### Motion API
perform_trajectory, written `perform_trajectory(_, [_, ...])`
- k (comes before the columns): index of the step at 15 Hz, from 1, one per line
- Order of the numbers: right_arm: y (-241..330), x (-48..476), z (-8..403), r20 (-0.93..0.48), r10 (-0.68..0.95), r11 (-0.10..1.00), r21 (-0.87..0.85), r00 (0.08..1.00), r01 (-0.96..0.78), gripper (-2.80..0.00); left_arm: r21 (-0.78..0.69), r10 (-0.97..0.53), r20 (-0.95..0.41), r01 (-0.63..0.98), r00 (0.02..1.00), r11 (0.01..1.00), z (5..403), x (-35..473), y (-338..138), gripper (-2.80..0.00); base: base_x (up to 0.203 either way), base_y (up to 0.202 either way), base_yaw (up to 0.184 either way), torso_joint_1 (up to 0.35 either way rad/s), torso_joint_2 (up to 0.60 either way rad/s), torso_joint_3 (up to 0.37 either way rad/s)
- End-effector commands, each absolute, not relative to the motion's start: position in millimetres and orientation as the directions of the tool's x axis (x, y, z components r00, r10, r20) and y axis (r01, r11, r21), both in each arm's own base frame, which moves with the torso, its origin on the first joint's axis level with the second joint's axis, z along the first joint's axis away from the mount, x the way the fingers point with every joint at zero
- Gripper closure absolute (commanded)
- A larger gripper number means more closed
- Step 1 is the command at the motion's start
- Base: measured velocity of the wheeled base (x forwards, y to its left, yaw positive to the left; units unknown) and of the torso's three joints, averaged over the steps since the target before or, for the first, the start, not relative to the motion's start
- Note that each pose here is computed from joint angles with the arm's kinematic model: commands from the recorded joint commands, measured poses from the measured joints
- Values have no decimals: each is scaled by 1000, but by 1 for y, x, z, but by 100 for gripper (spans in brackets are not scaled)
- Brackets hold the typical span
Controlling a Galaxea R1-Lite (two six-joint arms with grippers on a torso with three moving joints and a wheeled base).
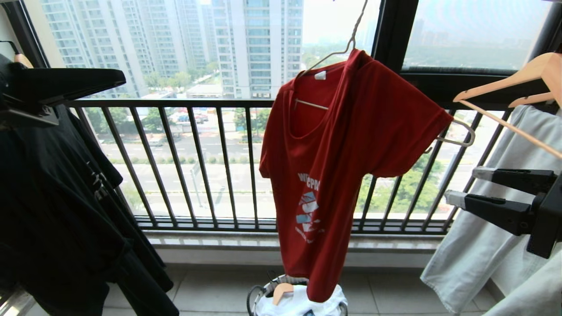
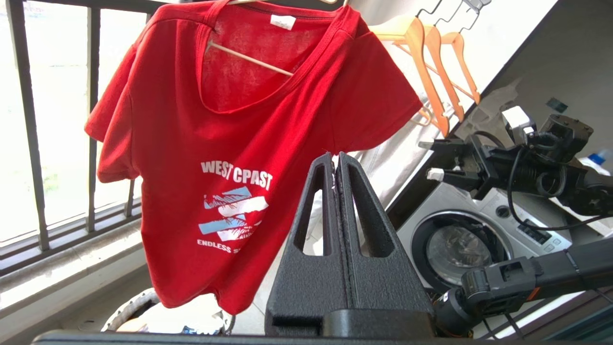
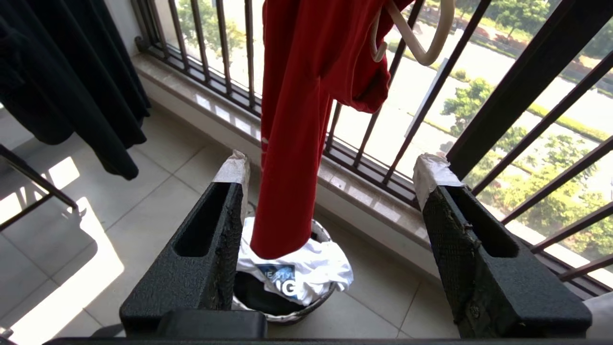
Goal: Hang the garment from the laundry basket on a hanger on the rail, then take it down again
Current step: Hang the clothes rack on the clothesline
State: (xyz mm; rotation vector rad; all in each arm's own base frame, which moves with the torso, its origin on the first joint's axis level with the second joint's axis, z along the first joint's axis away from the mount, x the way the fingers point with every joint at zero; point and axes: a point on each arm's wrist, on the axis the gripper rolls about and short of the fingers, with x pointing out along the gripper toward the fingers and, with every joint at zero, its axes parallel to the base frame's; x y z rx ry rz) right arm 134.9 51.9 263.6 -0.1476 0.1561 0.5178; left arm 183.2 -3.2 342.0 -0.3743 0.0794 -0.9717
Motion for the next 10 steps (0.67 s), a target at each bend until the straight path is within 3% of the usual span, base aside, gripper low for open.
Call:
perform_trajectory(1, [52, 135, 254, -194, 481, 858, -98, 855, -505, 0, -346, -820, 100, 793, 563, 502, 342, 183, -3, 0, 0, 0, 0, 0, 0, 0])
perform_trajectory(5, [58, 149, 230, -281, 484, 863, -4, 829, -505, 0, -346, -820, 98, 792, 563, 503, 341, 185, -3, 0, 0, 0, 0, 0, 0, 0])
perform_trajectory(9, [65, 169, 216, -230, 494, 867, 58, 838, -495, 0, -347, -820, 98, 792, 564, 503, 341, 185, -3, 0, 0, 0, 0, 0, 0, 0])
perform_trajectory(10, [66, 171, 214, -210, 496, 867, 57, 843, -496, -280, -347, -820, 98, 792, 564, 503, 341, 185, -3, 0, 0, 0, 0, 0, 0, 0])
